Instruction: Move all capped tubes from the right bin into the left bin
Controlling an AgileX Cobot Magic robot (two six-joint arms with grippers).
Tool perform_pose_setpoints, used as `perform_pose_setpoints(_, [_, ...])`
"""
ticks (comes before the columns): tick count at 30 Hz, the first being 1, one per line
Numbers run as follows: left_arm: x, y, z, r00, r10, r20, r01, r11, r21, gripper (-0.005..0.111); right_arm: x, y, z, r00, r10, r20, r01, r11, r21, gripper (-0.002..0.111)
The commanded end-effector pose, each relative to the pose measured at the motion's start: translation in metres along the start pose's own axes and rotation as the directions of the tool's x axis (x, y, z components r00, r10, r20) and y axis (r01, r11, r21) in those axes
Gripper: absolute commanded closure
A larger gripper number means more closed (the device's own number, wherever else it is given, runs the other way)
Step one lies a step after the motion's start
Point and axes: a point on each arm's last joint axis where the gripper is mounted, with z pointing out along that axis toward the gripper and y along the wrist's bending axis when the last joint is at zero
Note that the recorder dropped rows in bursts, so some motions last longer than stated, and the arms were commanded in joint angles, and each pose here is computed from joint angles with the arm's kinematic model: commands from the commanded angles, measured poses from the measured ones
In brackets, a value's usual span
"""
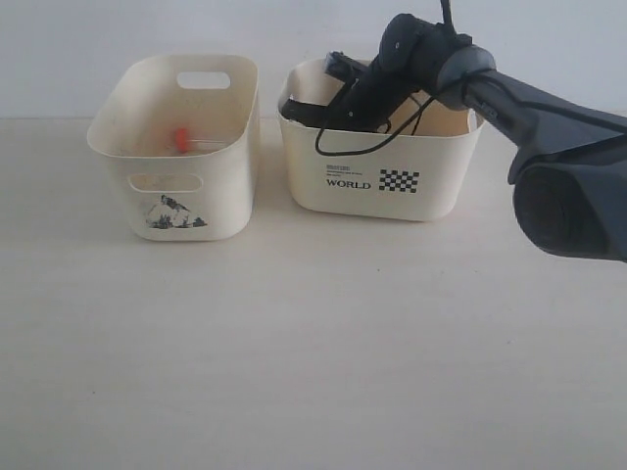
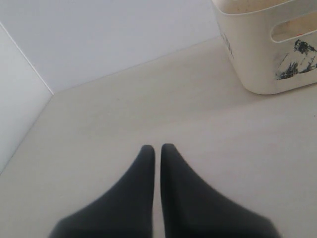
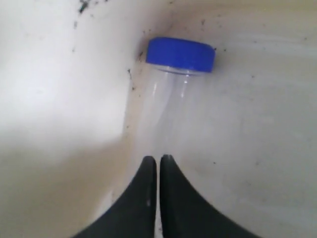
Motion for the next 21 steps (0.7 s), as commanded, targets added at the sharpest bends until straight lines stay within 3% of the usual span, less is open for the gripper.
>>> perform_pose_setpoints(1, [-0.001, 0.0, 0.0, 1.0, -0.009, 0.007, 0.009, 1.0, -0.001, 0.102, 0.005, -0.009, 0.005, 0.999, -0.034, -0.041, 0.037, 0.997, 0.068, 0.108])
perform_pose_setpoints(8, [-0.001, 0.0, 0.0, 1.0, -0.009, 0.007, 0.009, 1.0, -0.001, 0.102, -0.013, 0.011, -0.029, 0.982, -0.162, 0.097, 0.159, 0.986, 0.04, 0.105])
perform_pose_setpoints(10, [-0.001, 0.0, 0.0, 1.0, -0.009, 0.007, 0.009, 1.0, -0.001, 0.102, -0.016, 0.014, -0.033, 0.975, -0.178, 0.131, 0.175, 0.984, 0.037, 0.094])
perform_pose_setpoints(14, [-0.001, 0.0, 0.0, 1.0, -0.009, 0.007, 0.009, 1.0, -0.001, 0.102, -0.018, 0.014, -0.033, 0.971, -0.176, 0.161, 0.173, 0.984, 0.033, 0.047])
perform_pose_setpoints(15, [-0.001, 0.0, 0.0, 1.0, -0.009, 0.007, 0.009, 1.0, -0.001, 0.102, -0.019, 0.014, -0.032, 0.973, -0.162, 0.166, 0.159, 0.987, 0.031, 0.04])
perform_pose_setpoints(17, [-0.001, 0.0, 0.0, 1.0, -0.009, 0.007, 0.009, 1.0, -0.001, 0.102, -0.02, 0.011, -0.03, 0.973, -0.147, 0.177, 0.143, 0.989, 0.033, 0.042])
perform_pose_setpoints(21, [-0.001, 0.0, 0.0, 1.0, -0.009, 0.007, 0.009, 1.0, -0.001, 0.102, -0.023, 0.009, -0.025, 0.968, -0.129, 0.217, 0.128, 0.992, 0.021, 0.058])
